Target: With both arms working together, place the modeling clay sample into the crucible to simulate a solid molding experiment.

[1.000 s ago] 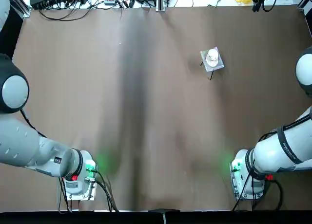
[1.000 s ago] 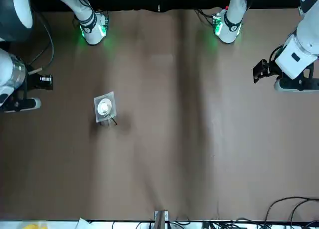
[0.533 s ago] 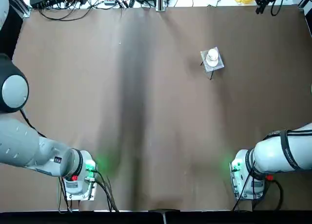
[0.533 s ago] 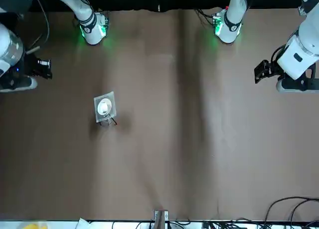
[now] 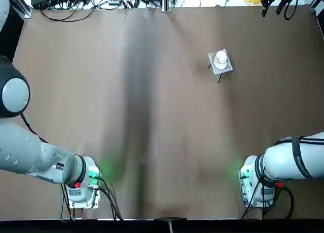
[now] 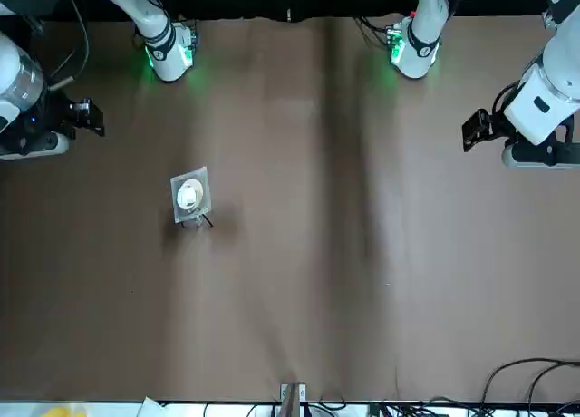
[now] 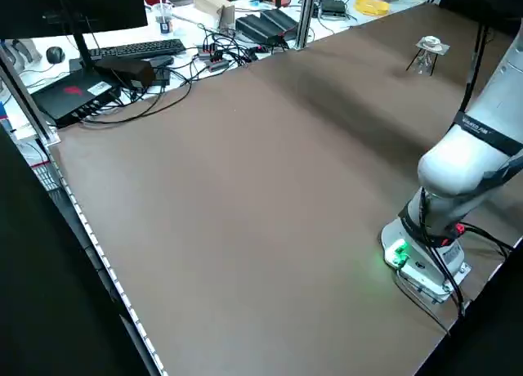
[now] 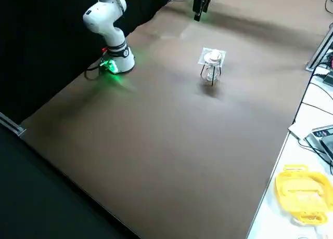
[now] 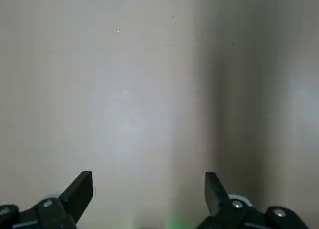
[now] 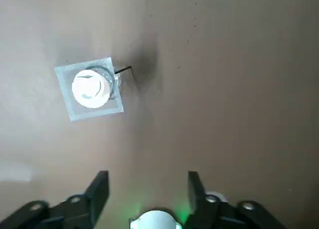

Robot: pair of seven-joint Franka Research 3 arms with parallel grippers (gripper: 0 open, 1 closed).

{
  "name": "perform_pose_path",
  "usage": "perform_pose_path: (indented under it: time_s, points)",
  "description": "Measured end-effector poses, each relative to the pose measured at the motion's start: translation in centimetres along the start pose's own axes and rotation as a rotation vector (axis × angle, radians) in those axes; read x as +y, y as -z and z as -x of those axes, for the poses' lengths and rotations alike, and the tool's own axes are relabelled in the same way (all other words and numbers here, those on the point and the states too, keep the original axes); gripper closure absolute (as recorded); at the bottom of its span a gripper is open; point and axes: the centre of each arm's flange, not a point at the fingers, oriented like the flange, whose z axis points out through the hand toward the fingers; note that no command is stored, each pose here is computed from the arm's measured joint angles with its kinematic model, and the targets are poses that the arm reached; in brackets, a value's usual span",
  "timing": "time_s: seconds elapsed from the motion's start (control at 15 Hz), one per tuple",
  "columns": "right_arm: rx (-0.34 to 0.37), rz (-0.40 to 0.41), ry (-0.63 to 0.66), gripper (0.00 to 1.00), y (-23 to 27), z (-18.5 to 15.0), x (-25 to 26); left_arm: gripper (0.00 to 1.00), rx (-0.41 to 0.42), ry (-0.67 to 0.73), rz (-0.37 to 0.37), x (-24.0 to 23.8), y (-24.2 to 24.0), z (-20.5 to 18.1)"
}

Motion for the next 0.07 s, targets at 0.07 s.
perform_pose_path:
  time_s: [0.07]
  points:
    - [0.002, -0.011, -0.001, 0.22, -0.05, -0.05, 0.01, 0.01, 0.000, 0.000, 0.000, 0.00, 0.00, 0.00]
